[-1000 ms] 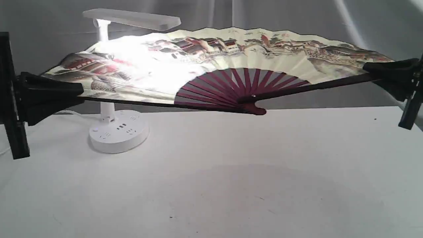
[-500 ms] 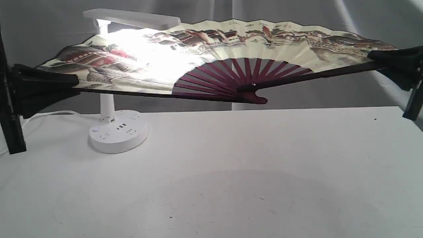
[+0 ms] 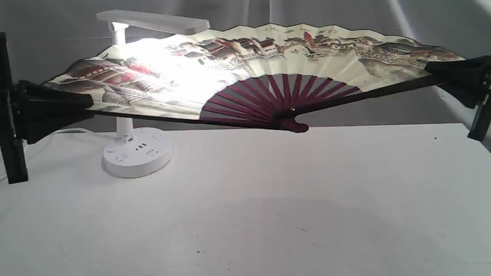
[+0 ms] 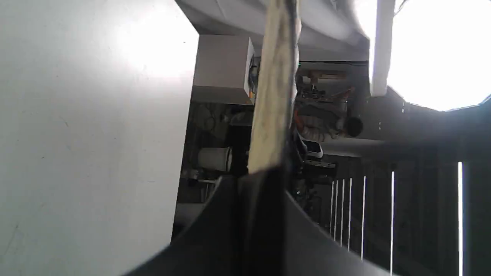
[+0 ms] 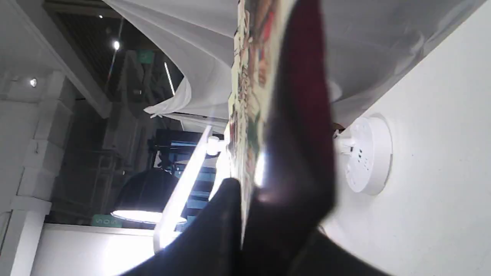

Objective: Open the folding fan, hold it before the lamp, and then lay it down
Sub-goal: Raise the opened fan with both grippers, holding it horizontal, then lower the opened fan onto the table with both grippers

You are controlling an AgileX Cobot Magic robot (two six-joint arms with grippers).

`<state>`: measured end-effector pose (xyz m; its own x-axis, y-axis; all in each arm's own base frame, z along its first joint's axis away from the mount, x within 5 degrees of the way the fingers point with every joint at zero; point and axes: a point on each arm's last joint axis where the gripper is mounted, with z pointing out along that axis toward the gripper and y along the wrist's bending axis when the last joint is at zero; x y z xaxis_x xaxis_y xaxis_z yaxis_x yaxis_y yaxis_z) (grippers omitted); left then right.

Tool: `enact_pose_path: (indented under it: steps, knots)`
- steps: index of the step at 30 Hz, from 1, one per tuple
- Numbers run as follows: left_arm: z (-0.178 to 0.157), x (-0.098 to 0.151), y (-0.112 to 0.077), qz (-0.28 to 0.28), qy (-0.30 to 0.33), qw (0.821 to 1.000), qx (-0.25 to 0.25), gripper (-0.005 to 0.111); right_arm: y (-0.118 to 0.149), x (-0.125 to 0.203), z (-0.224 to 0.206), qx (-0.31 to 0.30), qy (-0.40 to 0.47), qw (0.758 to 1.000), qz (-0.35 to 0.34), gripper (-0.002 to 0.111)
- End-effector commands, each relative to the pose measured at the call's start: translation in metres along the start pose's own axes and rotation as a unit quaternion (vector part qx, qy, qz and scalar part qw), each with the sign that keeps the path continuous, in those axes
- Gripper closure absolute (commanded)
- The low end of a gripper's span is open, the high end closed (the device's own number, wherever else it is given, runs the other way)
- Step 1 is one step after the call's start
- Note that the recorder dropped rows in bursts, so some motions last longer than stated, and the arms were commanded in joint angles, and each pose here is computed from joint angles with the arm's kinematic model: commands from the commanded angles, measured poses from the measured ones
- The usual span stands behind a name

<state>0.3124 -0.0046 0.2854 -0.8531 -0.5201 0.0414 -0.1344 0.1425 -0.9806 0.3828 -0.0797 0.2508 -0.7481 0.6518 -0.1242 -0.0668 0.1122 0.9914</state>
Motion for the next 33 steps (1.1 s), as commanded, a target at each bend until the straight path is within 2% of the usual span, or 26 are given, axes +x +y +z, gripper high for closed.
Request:
enact_pose_path:
  steps: [1, 4, 6, 9, 14, 18, 23, 29, 33]
  knots:
    - [-0.010, -0.012, 0.004, 0.015, -0.067, 0.997, -0.031, 0.107, -0.005, -0.012, -0.011, 0.033, -0.045, 0.998, -0.032, 0.108]
    - [-0.009, -0.012, 0.014, 0.019, -0.081, 0.995, -0.045, 0.107, -0.008, -0.010, -0.012, 0.044, -0.035, 0.998, -0.035, 0.108]
    - [-0.007, -0.012, 0.027, 0.013, -0.080, 0.995, -0.057, 0.107, -0.013, -0.009, -0.012, 0.054, -0.040, 0.997, -0.031, 0.108]
    - [-0.002, -0.014, 0.051, -0.009, -0.070, 0.995, -0.069, 0.107, -0.024, -0.004, -0.014, 0.070, -0.047, 0.996, -0.026, 0.108]
    - [0.008, -0.017, 0.096, -0.044, -0.069, 0.995, -0.061, 0.107, -0.045, 0.006, -0.017, 0.101, -0.060, 0.993, -0.018, 0.108]
    - [0.014, -0.020, 0.124, -0.044, -0.057, 0.994, -0.078, 0.107, -0.066, 0.013, -0.022, 0.153, -0.083, 0.985, -0.013, 0.108]
    - [0.019, -0.025, 0.149, -0.046, -0.052, 0.994, -0.087, 0.107, -0.079, 0.024, -0.025, 0.169, -0.078, 0.982, -0.027, 0.108]
    - [0.021, -0.024, 0.172, -0.021, -0.064, 0.993, -0.100, 0.107, -0.094, 0.038, -0.025, 0.193, -0.086, 0.976, -0.042, 0.108]
    - [0.020, -0.019, 0.185, 0.000, -0.070, 0.989, -0.128, 0.107, -0.111, 0.045, -0.027, 0.211, -0.080, 0.974, -0.032, 0.108]
